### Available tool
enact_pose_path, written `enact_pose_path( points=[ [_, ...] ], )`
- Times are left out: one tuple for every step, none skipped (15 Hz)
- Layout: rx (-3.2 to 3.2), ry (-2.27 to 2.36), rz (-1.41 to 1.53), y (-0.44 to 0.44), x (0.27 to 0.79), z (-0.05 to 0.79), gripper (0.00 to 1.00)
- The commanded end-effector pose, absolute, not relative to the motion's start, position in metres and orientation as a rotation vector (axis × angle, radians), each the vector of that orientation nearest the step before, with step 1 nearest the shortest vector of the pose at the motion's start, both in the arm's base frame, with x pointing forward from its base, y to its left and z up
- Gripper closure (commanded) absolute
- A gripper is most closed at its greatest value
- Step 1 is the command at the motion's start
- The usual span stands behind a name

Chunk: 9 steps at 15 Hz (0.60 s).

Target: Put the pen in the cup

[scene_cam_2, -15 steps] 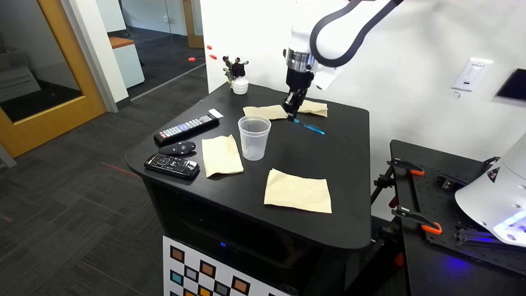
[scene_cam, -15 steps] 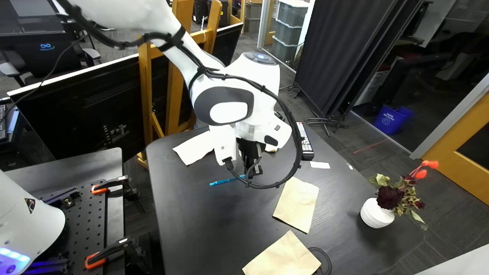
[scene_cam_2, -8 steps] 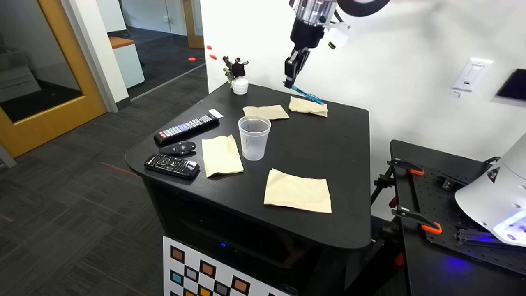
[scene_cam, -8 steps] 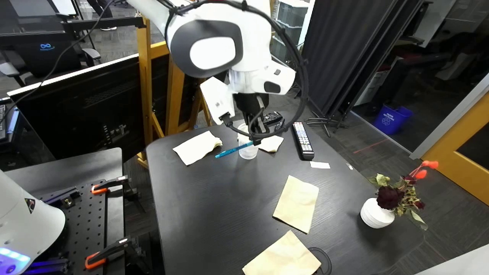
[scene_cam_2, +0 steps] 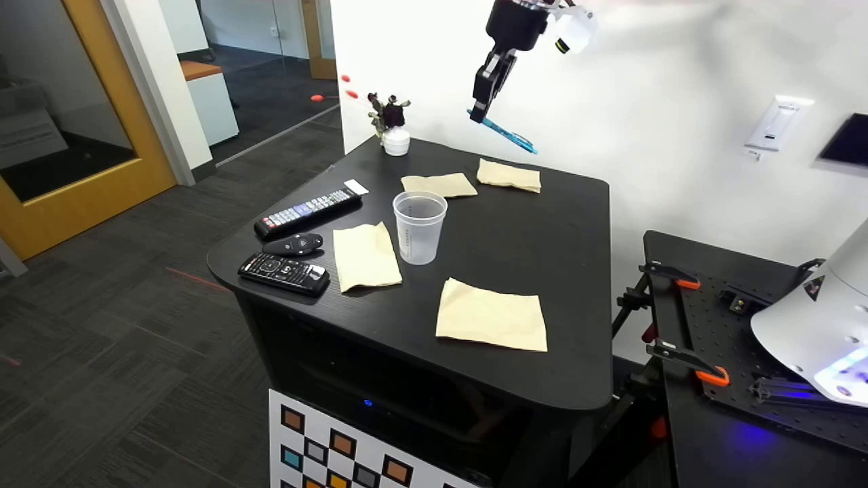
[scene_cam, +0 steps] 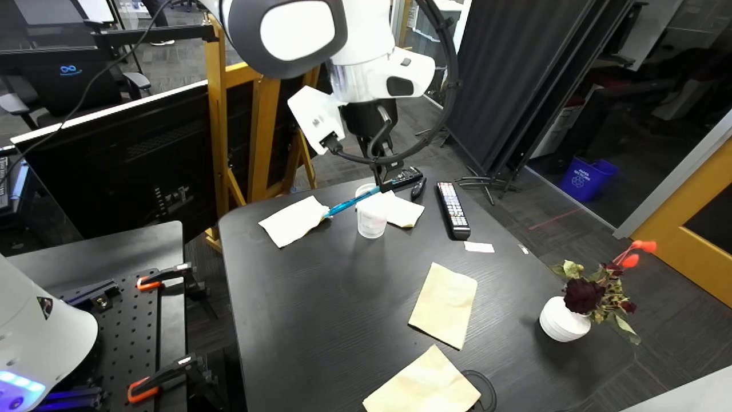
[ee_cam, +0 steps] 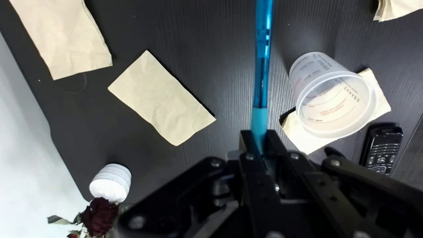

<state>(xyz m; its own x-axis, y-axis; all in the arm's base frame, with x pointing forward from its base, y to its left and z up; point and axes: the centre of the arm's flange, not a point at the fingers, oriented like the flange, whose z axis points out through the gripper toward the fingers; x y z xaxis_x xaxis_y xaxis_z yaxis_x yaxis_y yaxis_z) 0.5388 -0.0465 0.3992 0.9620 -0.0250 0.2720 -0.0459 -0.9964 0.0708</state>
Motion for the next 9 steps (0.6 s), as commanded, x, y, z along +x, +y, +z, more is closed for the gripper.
enact_pose_path(
  points=[
    [3.036,-0.055,0.418,-0.046,0.539,0.399,0.88],
    [3.036,-0.055,0.418,-0.046,0.539,0.399,0.88],
    [3.036,-0.055,0.418,-0.046,0.539,0.399,0.88],
    [3.036,-0.055,0.418,-0.046,0.539,0.399,0.88],
    [3.036,-0.055,0.418,-0.046,0.539,0.399,0.88],
    [3.036,-0.055,0.418,-0.046,0.539,0.399,0.97],
    [3.046,-0.010,0.439,-0.046,0.542,0.394,0.97],
    [3.054,0.015,0.462,-0.045,0.544,0.391,0.97],
    [3.062,0.059,0.493,-0.044,0.547,0.388,0.97]
  ],
)
